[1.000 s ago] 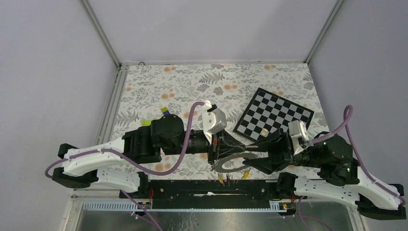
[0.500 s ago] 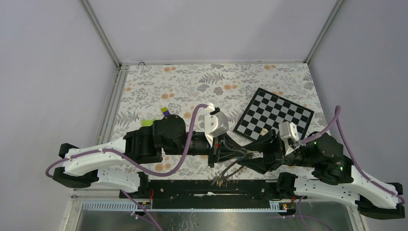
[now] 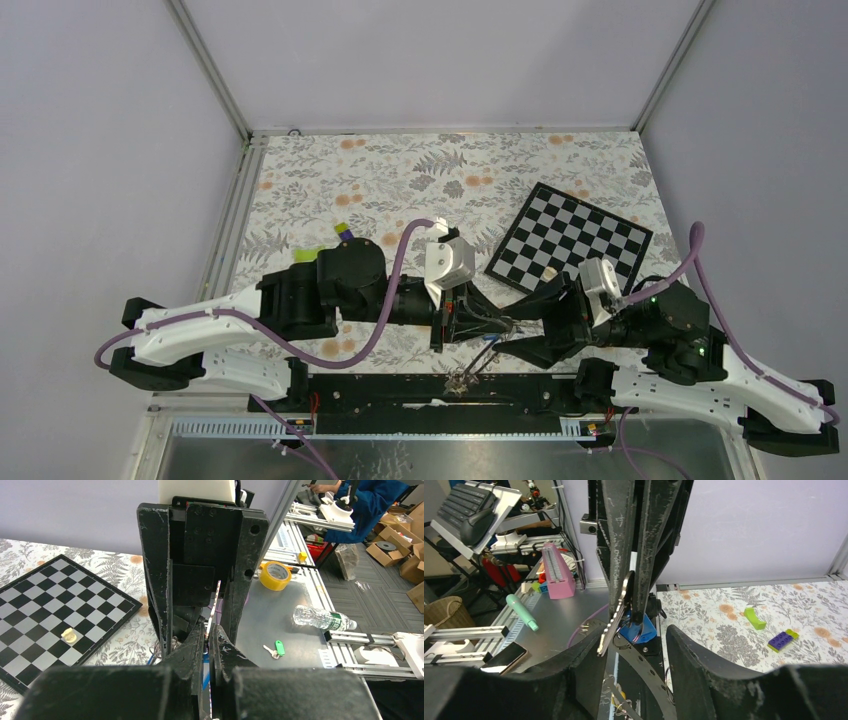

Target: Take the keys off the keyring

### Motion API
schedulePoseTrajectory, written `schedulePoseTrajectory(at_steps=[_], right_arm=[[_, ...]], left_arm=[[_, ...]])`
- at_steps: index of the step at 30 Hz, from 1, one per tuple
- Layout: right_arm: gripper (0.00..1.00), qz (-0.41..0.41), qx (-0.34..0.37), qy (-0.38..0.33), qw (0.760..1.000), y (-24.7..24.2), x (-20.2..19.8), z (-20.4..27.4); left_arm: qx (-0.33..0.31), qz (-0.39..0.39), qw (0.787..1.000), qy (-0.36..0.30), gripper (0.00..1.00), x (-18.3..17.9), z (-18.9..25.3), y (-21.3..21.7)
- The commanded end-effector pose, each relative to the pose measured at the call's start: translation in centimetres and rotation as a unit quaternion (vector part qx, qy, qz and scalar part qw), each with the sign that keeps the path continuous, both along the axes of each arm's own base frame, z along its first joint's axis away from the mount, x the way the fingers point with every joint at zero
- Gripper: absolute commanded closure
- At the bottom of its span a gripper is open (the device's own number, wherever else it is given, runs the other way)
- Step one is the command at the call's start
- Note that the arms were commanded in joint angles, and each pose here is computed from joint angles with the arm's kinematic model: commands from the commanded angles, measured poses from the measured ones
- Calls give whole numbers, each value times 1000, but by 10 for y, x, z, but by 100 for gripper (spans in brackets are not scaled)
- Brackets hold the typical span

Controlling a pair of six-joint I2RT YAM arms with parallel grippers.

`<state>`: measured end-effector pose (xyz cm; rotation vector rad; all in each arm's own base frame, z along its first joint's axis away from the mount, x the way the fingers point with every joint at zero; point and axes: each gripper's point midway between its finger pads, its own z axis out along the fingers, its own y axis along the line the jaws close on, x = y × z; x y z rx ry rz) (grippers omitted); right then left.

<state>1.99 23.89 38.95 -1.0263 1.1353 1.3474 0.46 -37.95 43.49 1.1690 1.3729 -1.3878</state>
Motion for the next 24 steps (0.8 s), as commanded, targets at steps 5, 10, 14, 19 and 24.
schedulePoseTrajectory(at_steps=[5, 10, 14, 19, 24], right_arm=[[46, 43, 24, -1, 999, -4, -17, 12], [48, 59, 14, 4, 998, -2, -22, 8], [49, 67, 6, 9, 998, 0, -24, 5], [49, 70, 9, 8, 997, -3, -26, 9], [49, 61, 19, 5, 998, -11, -25, 14]], left_arm=[[-81, -28, 996, -8, 100, -11, 46, 6], [-80, -29, 996, -6, 100, -12, 45, 6], [-80, -30, 996, -7, 100, -12, 45, 6], [-80, -27, 996, -8, 100, -11, 44, 8], [-80, -27, 996, -9, 100, -11, 44, 8]])
